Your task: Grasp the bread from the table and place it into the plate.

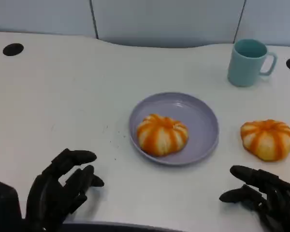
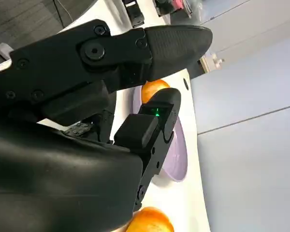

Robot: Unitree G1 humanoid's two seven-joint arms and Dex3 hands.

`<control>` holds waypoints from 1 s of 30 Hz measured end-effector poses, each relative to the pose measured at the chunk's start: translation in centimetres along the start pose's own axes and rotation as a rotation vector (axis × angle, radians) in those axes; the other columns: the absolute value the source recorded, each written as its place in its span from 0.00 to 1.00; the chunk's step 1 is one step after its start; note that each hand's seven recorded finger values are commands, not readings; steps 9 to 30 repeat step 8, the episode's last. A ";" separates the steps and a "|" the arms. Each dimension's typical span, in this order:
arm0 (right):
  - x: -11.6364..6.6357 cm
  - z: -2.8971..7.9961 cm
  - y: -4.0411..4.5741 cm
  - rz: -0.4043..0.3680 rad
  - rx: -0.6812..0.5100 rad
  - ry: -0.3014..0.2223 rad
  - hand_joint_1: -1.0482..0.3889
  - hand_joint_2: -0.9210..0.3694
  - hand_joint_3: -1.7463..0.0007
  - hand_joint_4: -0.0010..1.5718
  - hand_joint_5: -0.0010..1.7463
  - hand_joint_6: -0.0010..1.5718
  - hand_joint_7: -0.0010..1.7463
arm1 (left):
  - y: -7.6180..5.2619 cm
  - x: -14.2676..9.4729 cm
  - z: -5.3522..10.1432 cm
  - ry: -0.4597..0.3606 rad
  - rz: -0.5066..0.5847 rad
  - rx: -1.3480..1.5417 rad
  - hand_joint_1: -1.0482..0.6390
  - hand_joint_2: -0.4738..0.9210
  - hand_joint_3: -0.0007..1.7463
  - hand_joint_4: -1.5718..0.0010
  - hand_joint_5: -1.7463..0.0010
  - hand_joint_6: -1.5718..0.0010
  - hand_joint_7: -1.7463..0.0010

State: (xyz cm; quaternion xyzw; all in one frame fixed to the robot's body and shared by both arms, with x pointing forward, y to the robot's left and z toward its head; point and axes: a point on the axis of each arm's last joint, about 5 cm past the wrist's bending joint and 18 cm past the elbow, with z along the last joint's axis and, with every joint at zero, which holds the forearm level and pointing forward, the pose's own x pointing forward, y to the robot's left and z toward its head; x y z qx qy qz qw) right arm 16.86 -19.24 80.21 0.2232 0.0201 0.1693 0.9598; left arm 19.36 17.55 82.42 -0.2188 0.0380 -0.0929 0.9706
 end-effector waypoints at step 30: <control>0.0 0.0 0.08 -0.008 -0.011 -0.006 0.22 0.00 0.80 0.38 0.55 0.59 0.00 | 0.0 0.0 0.0 0.000 0.001 0.001 0.41 0.87 0.43 0.77 0.03 0.72 0.26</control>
